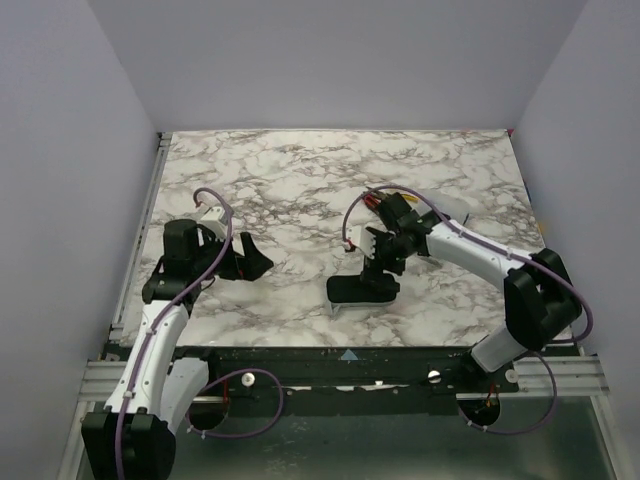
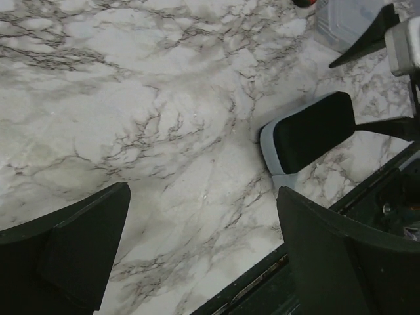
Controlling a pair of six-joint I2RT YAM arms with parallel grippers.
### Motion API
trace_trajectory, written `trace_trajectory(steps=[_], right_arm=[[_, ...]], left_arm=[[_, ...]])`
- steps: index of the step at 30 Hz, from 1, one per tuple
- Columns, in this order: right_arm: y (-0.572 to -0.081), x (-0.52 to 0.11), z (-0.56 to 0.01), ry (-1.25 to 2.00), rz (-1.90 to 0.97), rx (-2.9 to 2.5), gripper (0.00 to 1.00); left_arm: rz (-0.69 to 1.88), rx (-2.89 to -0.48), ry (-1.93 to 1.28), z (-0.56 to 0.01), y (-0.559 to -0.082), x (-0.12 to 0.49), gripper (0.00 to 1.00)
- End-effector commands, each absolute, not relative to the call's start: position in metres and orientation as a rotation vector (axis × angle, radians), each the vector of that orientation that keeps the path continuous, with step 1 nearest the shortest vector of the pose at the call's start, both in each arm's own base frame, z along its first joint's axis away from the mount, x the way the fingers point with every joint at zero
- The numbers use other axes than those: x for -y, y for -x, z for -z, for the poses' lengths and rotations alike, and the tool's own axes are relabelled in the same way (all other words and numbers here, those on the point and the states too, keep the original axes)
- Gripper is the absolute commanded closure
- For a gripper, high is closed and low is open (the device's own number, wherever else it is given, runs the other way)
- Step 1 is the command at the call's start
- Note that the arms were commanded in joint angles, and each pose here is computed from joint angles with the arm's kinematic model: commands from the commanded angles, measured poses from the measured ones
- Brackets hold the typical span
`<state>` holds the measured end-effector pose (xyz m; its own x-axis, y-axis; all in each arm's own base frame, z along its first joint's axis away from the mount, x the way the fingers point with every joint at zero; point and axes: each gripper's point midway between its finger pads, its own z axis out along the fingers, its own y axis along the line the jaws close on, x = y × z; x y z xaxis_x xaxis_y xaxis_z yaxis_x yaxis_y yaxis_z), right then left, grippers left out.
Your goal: Open the umbrella
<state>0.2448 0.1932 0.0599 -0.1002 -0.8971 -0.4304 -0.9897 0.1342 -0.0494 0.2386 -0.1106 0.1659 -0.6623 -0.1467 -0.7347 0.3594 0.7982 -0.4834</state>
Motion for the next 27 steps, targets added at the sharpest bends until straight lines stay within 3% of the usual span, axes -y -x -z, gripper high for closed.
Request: trace_trajectory(steps=[1,6,14,27], right_arm=[[-0.273,-0.213,-0.038,1.815,-0.34,-2.066,0.05],[-0.284,-0.237,-0.058,1.836,-0.445,-2.019,0.04],[-0.255,-0.257,-0.101,1.897,-0.587,-1.85,0.0],[-0.244,-0.263,-0.052,2.031,-0.533,-1.819,0.0]], left_arm=[[0.934,-2.125,-0.164,-0.163,-0.232,0.135,0.07],[0.949,-2.146,-0.128,-0.149,-0.234,0.136,0.12],[0.997,-2.169,-0.038,-0.137,-0.233,0.14,0.15],[1.057,-2.273,0.095,-0.112,-0.238,0.156,0.4]])
